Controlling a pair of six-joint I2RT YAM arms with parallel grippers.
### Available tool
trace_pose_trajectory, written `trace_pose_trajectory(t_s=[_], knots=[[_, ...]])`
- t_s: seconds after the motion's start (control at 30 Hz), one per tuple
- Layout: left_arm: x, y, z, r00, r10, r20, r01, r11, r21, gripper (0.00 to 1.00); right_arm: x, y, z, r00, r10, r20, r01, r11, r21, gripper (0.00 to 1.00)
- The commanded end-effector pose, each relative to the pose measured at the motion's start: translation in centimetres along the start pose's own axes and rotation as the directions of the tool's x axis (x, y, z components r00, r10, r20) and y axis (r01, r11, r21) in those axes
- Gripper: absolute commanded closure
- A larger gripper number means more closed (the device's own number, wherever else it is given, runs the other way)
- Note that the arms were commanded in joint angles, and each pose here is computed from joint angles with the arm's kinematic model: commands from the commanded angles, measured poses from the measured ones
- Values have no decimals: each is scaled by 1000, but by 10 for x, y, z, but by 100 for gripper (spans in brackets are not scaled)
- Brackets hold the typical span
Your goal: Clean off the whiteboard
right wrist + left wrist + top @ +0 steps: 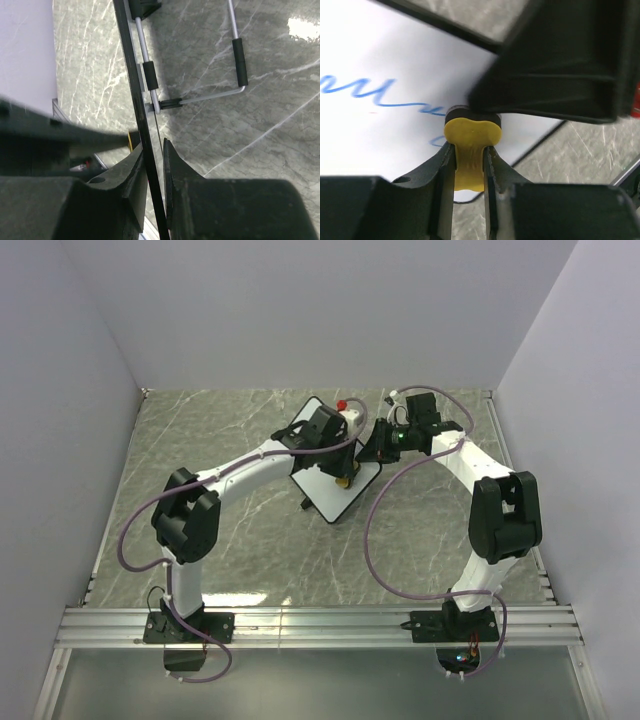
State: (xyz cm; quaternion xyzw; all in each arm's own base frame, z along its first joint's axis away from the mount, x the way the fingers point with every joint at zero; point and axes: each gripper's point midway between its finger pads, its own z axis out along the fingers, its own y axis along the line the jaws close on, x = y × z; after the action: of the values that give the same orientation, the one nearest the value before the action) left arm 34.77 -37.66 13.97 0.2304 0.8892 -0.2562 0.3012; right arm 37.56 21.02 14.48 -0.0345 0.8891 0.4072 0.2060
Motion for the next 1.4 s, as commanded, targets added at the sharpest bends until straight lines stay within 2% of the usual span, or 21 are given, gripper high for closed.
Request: trace_pose_trajectory(t_s=[0.0,0.13,0.3,0.5,0.63,0.73,0.87,0.97,1.27,1.37], knots=[[-21,57,11,994,-49,101,63,988,-142,100,18,13,-1,997,42,-57,-42,999,-3,100],[-23,101,9,984,-127,124,150,968,-201,100,23,13,-1,997,40,-67,-41,999,-3,100],[-8,125,17,981,-162,110,184,956,-230,100,20,14,0,997,44,-67,-45,999,-4,100],[-16,82,14,986,-118,119,133,982,-133,100,10,23,5,994,81,-71,-84,995,-49,100],[-26,25,4,987,-81,140,81,997,8,100,-3,36,10,991,121,-53,-126,986,-113,100],[-29,-3,-7,984,-92,155,77,992,100,100,-13,48,10,988,151,-43,-156,973,-169,100],[-19,-23,-15,982,-93,162,68,985,156,100,-21,59,9,985,168,-37,-172,963,-209,100],[-8,-31,-17,984,-97,148,68,980,185,100,-25,63,10,982,185,-36,-188,955,-231,100],[8,-20,-25,980,-117,161,92,983,157,100,-33,69,11,976,214,-27,-214,942,-260,100],[13,9,-24,974,-165,158,152,984,93,100,-36,74,9,978,209,-23,-207,941,-269,100]])
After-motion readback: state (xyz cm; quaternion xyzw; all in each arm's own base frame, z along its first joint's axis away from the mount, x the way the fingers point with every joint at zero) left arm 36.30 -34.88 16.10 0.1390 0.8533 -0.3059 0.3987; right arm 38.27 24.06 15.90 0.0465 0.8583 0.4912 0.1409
